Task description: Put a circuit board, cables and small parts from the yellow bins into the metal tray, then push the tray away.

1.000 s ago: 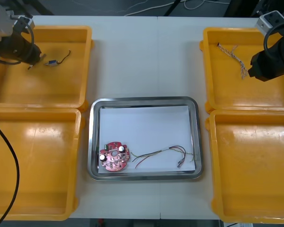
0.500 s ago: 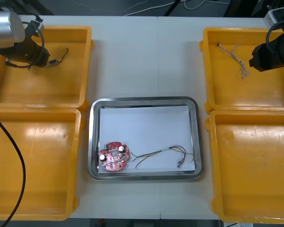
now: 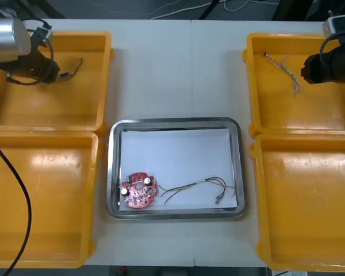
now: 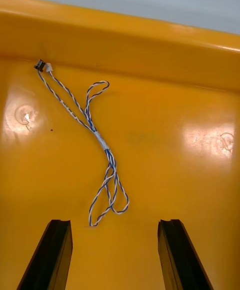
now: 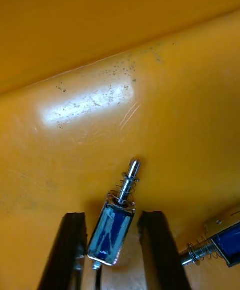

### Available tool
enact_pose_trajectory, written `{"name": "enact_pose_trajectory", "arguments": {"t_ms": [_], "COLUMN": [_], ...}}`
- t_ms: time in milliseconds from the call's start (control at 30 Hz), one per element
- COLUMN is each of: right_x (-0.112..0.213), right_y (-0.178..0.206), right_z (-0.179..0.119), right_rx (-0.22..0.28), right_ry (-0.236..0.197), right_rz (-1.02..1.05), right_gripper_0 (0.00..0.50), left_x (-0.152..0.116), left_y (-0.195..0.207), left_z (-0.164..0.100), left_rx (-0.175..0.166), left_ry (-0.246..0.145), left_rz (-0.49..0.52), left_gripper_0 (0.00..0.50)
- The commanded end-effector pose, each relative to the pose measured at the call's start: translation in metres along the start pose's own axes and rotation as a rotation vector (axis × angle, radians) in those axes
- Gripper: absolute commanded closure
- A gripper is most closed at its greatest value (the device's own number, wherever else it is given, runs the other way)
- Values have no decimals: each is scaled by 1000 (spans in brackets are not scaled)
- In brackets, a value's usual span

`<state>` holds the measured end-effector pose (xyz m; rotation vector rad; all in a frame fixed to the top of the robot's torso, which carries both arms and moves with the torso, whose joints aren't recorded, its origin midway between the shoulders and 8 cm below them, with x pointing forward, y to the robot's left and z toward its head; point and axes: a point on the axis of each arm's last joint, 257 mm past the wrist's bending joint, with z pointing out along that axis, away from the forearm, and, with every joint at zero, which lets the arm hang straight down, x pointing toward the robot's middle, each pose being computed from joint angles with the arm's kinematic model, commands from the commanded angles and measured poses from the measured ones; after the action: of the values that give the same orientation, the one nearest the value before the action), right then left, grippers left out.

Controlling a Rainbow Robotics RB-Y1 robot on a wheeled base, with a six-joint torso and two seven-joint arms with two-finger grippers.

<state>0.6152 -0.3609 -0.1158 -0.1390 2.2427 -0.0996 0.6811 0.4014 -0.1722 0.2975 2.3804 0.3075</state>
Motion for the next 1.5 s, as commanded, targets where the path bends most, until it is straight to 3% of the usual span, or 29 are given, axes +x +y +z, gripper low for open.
{"name": "enact_pose_trajectory", "arguments": {"t_ms": [33,300,700,867,1033,1300,1333,1367,1400,1467,1500], "right_x": [-9,-4,8,10,11,12,12,12,12,12,12], "right_y": [-7,1,18,24,31,30,31,30,30,31,29], "right_z": [8,31,50,53,56,63,63,63,63,63,63], "right_rx": [24,21,13,17,5,8,7,7,7,7,11], "right_ry": [-34,-36,-25,-22,-25,-40,-40,-40,-40,-40,-40], "right_rz": [-63,-75,-81,-90,-88,-90,-91,-92,-94,-94,-96], "right_gripper_0": [0,0,0,0,0,0,21,122,286,451,493], "left_x": [-36,-29,-24,-29,-22,-4,-1,3,6,11,12], "left_y": [-5,-3,6,0,3,3,3,3,4,4,2], "left_z": [-14,-16,-57,-76,-86,-116,-121,-125,-130,-137,-143], "left_rx": [2,23,122,178,183,176,172,168,162,155,153], "left_ry": [-61,-37,37,39,40,109,119,129,133,144,147], "left_rz": [119,106,88,68,69,49,45,42,41,33,27], "left_gripper_0": [499,500,500,500,500,500,500,500,500,500,500]}}
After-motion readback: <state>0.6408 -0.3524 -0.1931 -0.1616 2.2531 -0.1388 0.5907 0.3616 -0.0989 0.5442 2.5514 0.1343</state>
